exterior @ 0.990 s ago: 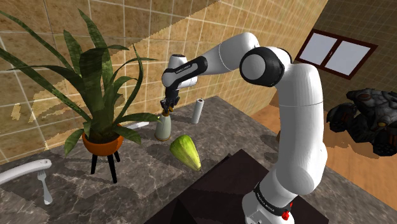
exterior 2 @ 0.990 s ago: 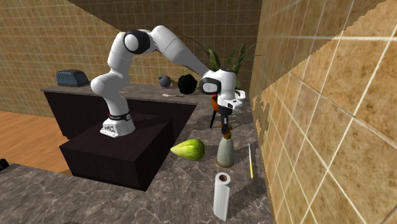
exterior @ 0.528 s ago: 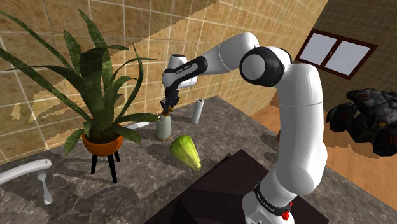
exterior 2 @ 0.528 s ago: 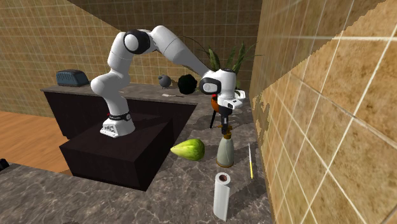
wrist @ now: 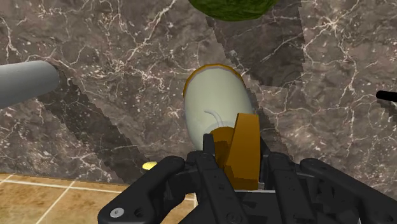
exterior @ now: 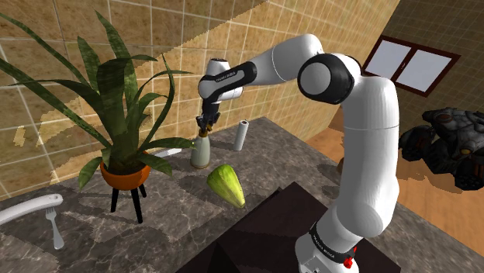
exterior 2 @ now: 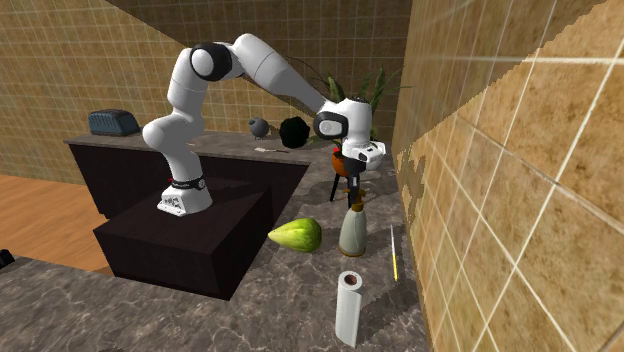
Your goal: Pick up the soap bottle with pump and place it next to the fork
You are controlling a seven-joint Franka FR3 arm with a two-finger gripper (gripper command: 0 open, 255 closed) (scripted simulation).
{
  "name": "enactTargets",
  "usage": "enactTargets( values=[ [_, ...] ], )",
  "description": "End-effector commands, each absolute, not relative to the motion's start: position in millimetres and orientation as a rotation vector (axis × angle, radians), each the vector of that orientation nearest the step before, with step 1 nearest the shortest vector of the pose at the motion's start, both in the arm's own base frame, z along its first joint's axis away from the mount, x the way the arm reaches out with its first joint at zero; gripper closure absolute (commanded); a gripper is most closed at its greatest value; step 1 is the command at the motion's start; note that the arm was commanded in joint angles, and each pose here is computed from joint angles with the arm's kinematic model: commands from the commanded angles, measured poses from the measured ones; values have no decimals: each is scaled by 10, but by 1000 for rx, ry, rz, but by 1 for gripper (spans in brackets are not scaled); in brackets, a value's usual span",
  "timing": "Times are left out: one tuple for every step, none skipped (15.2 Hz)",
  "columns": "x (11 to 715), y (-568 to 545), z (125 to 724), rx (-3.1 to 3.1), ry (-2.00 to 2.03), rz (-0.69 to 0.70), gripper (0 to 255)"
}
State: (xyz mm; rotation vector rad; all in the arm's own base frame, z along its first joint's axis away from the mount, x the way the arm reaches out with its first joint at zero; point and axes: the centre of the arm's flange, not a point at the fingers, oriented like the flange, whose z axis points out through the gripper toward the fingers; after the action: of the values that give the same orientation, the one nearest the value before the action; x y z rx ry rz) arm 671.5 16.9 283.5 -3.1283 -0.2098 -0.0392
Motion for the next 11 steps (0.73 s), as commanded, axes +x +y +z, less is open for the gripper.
enactTargets(
  values=[
    [6718,168,2947,-3128,-210,-40,255],
    [6718,168,3000,-3128,-210,-40,255],
    [6718,168,3053,-3128,-210,-40,255],
    [6718,168,3106,-3128,-210,-40,255],
    [6718,168,3158,-3128,-210,-40,255],
    [6718,168,3211,-3128,-210,-40,255],
    [6718,168,3264,-3128,-210,-40,255],
    [6718,168,3317,-3128,-210,-40,255],
    [6718,168,3370,-3128,-210,-40,255],
    [6718,168,3422,-3128,-210,-40,255],
    [6718,168,3475,-3128,-210,-40,255]
  ],
)
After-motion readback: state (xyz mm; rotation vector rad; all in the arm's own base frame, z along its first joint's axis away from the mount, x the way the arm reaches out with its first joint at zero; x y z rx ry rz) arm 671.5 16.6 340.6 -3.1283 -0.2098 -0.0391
